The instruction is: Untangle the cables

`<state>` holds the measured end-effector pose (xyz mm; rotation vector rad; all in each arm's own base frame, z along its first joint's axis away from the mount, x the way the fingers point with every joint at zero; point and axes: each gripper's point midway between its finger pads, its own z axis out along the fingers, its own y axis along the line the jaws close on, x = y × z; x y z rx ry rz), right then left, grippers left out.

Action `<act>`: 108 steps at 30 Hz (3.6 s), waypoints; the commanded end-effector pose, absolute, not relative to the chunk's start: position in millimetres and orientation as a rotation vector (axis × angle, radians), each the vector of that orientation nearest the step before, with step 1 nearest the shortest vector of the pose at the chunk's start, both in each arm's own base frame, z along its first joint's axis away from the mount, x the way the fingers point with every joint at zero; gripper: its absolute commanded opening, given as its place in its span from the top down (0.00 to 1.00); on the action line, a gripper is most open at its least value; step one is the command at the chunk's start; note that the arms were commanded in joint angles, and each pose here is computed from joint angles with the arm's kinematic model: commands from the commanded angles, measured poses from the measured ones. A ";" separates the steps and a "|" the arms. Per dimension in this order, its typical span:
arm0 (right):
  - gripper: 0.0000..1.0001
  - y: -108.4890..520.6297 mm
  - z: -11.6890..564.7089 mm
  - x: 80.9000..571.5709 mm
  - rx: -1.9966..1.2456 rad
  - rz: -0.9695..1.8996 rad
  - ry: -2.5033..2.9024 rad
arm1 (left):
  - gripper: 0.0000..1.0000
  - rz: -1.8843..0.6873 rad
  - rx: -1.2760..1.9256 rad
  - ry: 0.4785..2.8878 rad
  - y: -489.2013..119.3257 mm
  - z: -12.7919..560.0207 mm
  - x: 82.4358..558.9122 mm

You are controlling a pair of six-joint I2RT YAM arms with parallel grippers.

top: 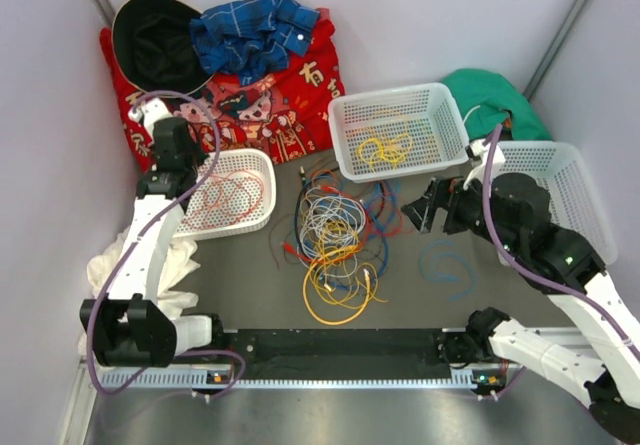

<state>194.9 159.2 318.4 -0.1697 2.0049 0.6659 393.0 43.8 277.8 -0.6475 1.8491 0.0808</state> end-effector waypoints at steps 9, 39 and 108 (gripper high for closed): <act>0.01 171.4 288.7 206.3 -0.190 0.659 2.043 | 0.44 -0.097 -0.629 1.976 13.7 223.2 353.6; 0.04 265.2 121.9 258.0 -0.358 0.631 2.397 | 0.01 -0.588 -0.163 2.124 -234.0 201.0 253.3; 1.00 221.5 360.1 202.5 -0.349 0.750 1.919 | 0.02 -1.337 0.244 1.337 -316.0 358.1 210.1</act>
